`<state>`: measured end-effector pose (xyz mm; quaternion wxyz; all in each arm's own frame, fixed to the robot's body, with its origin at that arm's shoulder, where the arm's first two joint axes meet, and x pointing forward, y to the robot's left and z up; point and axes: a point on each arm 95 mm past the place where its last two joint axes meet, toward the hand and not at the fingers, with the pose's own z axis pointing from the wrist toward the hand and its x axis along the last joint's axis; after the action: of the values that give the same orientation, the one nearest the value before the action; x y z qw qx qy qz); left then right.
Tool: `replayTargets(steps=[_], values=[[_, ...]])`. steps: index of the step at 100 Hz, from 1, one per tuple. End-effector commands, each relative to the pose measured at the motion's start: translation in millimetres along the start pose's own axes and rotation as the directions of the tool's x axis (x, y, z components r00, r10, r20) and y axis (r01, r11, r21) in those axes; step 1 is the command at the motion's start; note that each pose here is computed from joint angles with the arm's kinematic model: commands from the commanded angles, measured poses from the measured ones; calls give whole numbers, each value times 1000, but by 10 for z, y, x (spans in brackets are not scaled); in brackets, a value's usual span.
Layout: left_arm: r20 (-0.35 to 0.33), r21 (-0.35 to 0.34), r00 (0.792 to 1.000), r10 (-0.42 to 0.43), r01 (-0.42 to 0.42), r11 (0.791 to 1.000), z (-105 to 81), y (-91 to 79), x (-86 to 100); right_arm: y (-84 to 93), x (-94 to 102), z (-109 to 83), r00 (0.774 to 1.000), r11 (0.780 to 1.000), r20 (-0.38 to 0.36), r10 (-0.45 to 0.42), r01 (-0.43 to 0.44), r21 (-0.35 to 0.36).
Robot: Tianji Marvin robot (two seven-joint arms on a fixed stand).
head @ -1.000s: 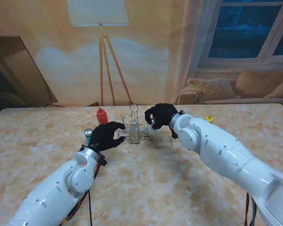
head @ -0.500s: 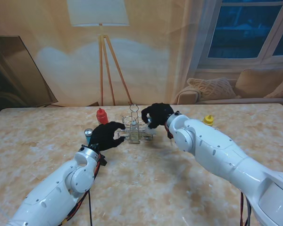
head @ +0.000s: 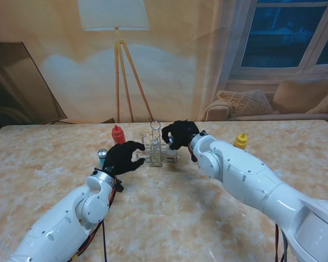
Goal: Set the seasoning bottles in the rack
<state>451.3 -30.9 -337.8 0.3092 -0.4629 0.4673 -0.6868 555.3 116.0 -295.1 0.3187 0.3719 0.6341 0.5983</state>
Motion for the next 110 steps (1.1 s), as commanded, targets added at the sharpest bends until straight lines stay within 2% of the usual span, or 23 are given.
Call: replayTargets(steps=[1, 68, 110], values=[[-1, -10, 1000, 1, -1, 1000, -8, 11, 7, -72, 79, 12, 1000, 1000, -17, 2, -1, 23], [-1, -10, 1000, 2, -2, 1000, -8, 9, 1, -245, 137, 71, 997, 997, -65, -50, 54, 56], [-2, -10, 1000, 3, -3, 1000, -10, 7, 2, -235, 124, 38, 996, 993, -71, -59, 66, 95]])
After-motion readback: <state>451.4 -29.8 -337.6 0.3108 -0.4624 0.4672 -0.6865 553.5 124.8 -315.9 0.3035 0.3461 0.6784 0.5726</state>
